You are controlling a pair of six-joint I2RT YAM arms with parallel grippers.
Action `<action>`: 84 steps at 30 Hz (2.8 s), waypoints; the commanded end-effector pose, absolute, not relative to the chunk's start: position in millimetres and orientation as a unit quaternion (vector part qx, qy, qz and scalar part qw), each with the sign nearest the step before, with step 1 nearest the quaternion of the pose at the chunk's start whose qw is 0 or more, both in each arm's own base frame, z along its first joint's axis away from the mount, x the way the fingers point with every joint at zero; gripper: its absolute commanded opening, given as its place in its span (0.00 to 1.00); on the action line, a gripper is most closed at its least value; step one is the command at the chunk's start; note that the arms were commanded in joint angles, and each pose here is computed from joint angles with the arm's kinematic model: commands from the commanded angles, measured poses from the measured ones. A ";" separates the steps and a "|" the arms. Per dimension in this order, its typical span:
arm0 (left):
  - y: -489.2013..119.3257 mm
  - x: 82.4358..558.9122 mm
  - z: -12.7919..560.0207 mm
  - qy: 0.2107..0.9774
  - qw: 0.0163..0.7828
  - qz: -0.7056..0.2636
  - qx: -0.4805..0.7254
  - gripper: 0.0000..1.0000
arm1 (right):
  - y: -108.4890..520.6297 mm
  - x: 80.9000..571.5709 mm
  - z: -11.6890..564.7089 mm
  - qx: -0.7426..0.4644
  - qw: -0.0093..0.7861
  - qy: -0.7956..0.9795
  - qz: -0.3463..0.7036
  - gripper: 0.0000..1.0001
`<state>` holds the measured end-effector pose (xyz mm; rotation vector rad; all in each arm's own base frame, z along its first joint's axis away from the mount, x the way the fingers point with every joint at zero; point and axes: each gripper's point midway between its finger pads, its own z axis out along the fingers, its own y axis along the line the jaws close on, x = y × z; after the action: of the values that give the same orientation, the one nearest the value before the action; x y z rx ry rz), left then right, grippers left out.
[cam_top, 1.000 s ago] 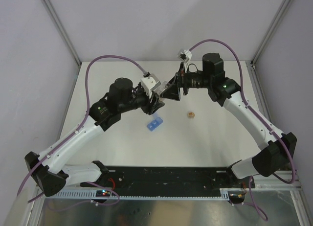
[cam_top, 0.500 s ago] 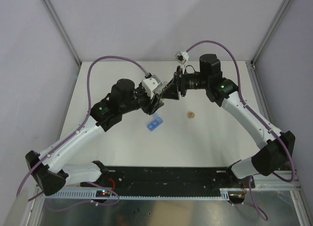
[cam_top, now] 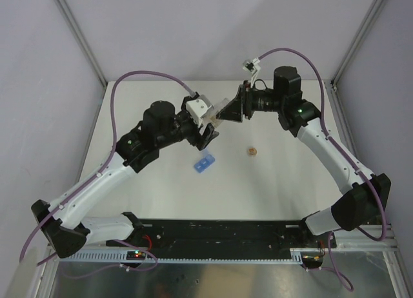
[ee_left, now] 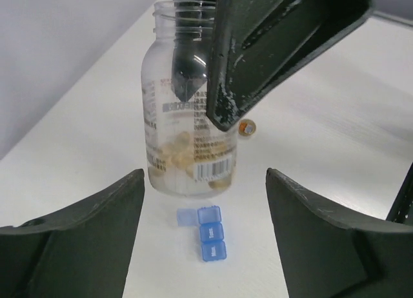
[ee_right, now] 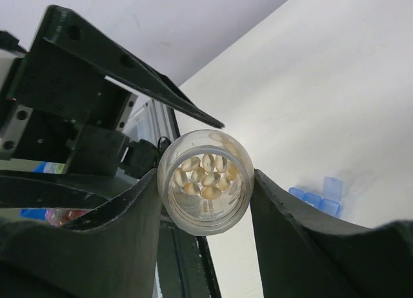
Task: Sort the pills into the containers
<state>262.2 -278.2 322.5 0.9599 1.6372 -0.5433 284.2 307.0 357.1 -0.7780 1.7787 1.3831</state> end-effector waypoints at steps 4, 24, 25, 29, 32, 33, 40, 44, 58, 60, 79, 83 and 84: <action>-279.5 264.9 377.2 0.653 0.602 -0.232 0.397 0.89 | 296.4 292.1 394.0 -0.259 0.391 0.673 0.572 0.00; -293.0 276.9 408.0 0.651 0.621 -0.265 0.348 1.00 | 283.1 291.7 422.6 -0.201 0.365 0.644 0.642 0.00; -293.5 277.4 408.7 0.650 0.621 -0.266 0.347 1.00 | 282.9 291.7 422.7 -0.200 0.365 0.644 0.642 0.00; -293.9 278.7 413.7 0.647 0.626 -0.267 0.344 0.99 | 283.0 290.3 423.1 -0.197 0.359 0.642 0.649 0.00; -294.2 279.7 414.4 0.646 0.628 -0.266 0.344 0.95 | 283.0 289.7 423.5 -0.196 0.358 0.641 0.650 0.00; -294.4 280.0 413.8 0.646 0.627 -0.266 0.345 0.93 | 282.8 290.1 422.8 -0.196 0.358 0.642 0.649 0.00; -294.4 280.2 412.0 0.645 0.627 -0.263 0.347 0.84 | 280.1 289.2 423.9 -0.189 0.355 0.641 0.653 0.00; -293.7 281.8 410.6 0.646 0.629 -0.259 0.347 0.83 | 279.2 288.4 424.8 -0.187 0.354 0.640 0.656 0.00; -296.2 288.9 405.9 0.651 0.629 -0.252 0.343 0.81 | 278.2 285.6 425.5 -0.184 0.352 0.637 0.661 0.00; -296.9 288.9 406.6 0.650 0.629 -0.254 0.343 0.79 | 278.0 285.7 425.3 -0.184 0.352 0.637 0.661 0.00; -302.0 287.1 405.2 0.649 0.623 -0.265 0.347 0.71 | 276.4 287.1 421.3 -0.180 0.352 0.640 0.659 0.00; -303.0 287.0 407.9 0.648 0.624 -0.267 0.346 0.75 | 277.3 286.6 420.6 -0.180 0.351 0.640 0.659 0.00; -303.3 286.8 409.0 0.647 0.624 -0.269 0.346 0.75 | 277.5 286.8 420.0 -0.180 0.350 0.641 0.659 0.00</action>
<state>288.2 -299.3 374.3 0.8263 1.5714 -0.5826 297.6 281.1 403.0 -0.4185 1.7260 1.7162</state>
